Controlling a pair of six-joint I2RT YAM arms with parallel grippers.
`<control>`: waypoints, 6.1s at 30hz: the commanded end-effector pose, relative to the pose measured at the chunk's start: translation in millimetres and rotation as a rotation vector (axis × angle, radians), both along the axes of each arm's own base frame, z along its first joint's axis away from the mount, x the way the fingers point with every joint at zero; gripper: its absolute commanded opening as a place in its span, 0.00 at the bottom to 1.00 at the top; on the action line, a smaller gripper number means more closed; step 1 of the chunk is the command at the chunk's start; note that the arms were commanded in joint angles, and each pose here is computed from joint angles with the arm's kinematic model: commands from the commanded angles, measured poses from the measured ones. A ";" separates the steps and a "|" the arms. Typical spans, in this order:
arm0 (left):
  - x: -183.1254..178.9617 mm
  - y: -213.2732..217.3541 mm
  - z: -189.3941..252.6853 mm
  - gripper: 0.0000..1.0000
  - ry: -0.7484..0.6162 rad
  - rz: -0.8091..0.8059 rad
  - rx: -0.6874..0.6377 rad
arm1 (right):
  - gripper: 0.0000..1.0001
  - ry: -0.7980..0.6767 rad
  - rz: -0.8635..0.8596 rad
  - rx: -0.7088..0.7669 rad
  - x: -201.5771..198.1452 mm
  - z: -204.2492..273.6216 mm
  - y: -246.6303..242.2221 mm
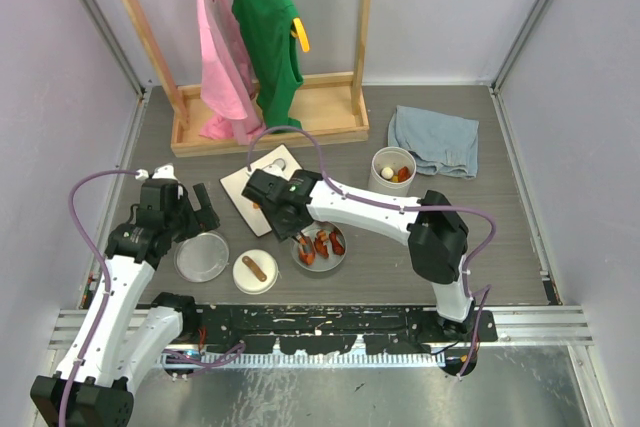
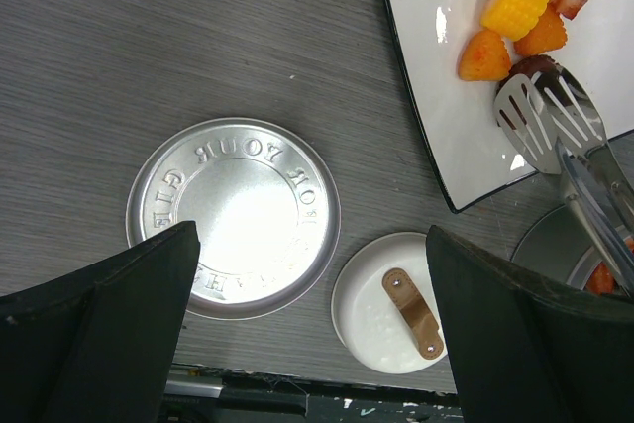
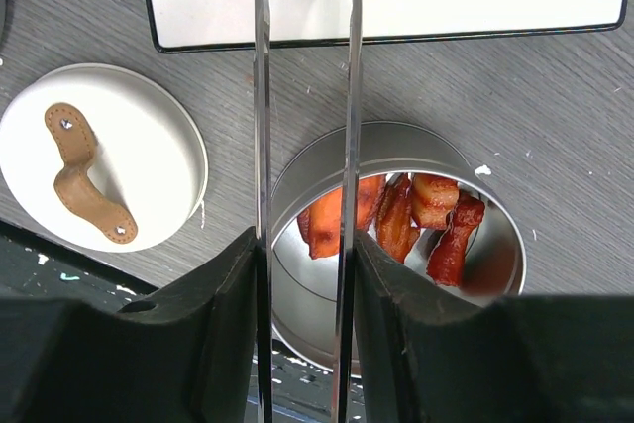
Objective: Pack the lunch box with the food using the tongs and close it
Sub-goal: Pick up the fake food from the plate, then place the fake food in the packing box, then pick up the fake food from the plate.
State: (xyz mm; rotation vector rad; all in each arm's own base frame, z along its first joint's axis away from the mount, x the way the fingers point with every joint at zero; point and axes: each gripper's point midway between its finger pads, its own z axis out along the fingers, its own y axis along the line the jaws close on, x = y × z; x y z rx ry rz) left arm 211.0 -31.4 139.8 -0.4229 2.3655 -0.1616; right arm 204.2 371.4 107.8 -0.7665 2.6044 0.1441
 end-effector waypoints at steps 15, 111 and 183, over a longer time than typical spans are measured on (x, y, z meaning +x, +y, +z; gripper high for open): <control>8.7 0.3 7.9 0.98 -0.049 0.000 -0.001 | 0.42 -0.012 0.008 0.034 4.9 2.2 7.6; 8.8 -1.4 7.9 0.98 -0.046 -0.006 -0.006 | 0.44 0.222 0.206 0.098 -123.5 58.8 -143.7; 9.4 0.1 10.1 0.98 -0.063 0.000 -0.002 | 0.49 -0.095 -0.048 0.084 43.6 42.3 33.8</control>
